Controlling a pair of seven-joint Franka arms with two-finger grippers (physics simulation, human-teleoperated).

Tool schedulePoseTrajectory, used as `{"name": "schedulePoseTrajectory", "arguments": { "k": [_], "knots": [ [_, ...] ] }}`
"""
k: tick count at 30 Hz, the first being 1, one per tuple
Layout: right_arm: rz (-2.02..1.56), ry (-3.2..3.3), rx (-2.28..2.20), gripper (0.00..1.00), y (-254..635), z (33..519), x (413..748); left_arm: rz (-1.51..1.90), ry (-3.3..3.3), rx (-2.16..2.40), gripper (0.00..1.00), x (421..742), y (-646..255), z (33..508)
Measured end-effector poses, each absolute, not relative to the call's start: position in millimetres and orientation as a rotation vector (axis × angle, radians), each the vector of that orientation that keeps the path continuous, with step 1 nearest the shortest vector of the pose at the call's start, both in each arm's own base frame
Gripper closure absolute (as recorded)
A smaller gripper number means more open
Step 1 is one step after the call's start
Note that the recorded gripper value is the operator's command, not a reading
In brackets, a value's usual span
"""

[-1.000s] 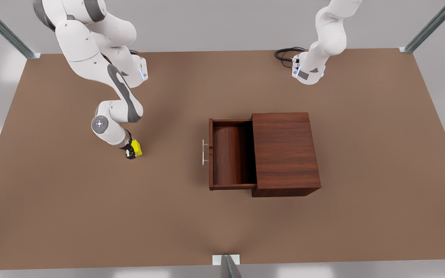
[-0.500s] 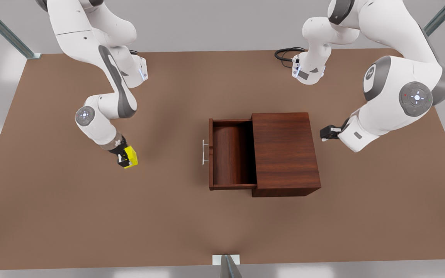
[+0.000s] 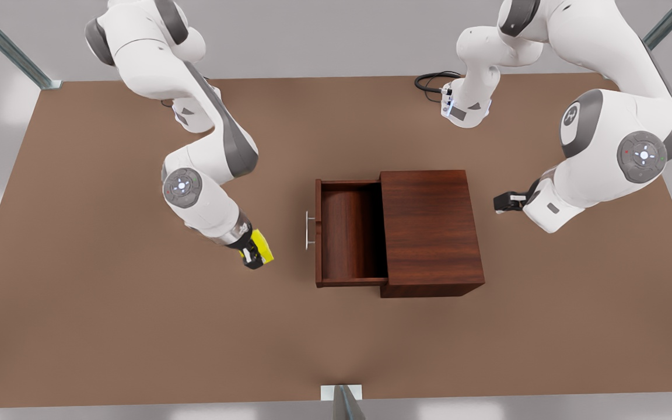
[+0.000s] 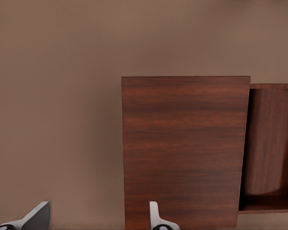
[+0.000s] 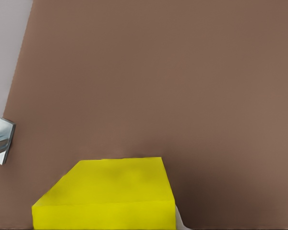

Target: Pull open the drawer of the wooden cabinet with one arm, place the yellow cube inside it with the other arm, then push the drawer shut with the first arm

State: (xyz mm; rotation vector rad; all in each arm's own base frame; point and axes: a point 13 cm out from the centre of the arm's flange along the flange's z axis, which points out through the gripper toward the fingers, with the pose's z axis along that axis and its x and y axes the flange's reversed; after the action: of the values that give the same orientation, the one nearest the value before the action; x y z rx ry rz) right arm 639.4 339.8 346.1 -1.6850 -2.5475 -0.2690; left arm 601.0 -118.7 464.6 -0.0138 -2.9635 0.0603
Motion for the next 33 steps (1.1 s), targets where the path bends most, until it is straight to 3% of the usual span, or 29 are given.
{"name": "schedulePoseTrajectory", "arguments": {
  "k": [6,11,20,21,22,25,29,33],
  "knots": [
    [-0.223,-2.435,-1.701,0.40,425.2,358.0,598.3,0.057,-2.948,-0.038,0.00,597.1,-120.0,462.7],
    [-0.174,-2.347,-1.743,0.39,505.7,326.1,561.5,0.048,-2.930,-0.042,0.00,594.2,-115.2,459.9],
    [-0.173,-2.145,-1.970,0.38,541.0,289.6,563.1,0.038,-2.908,-0.043,0.00,599.7,-109.4,442.3],
    [-0.184,-2.128,-1.987,0.32,546.0,287.6,563.7,0.039,-2.917,-0.045,0.00,602.6,-110.3,441.3],
    [-0.191,-2.109,-2.004,0.00,549.3,286.6,564.2,0.041,-2.927,-0.046,0.00,605.4,-110.5,441.1],
    [-0.209,-2.055,-2.068,0.00,546.4,288.6,572.4,0.045,-2.953,-0.054,0.00,611.9,-113.9,441.6],
    [-0.213,-1.950,-2.227,0.00,465.9,326.7,623.5,0.045,-2.974,-0.057,0.00,616.8,-115.1,442.4],
    [-0.166,-1.787,-2.464,0.00,212.5,404.3,695.5,0.018,-2.996,-0.138,0.00,614.1,-148.3,448.4]
  ]
}}
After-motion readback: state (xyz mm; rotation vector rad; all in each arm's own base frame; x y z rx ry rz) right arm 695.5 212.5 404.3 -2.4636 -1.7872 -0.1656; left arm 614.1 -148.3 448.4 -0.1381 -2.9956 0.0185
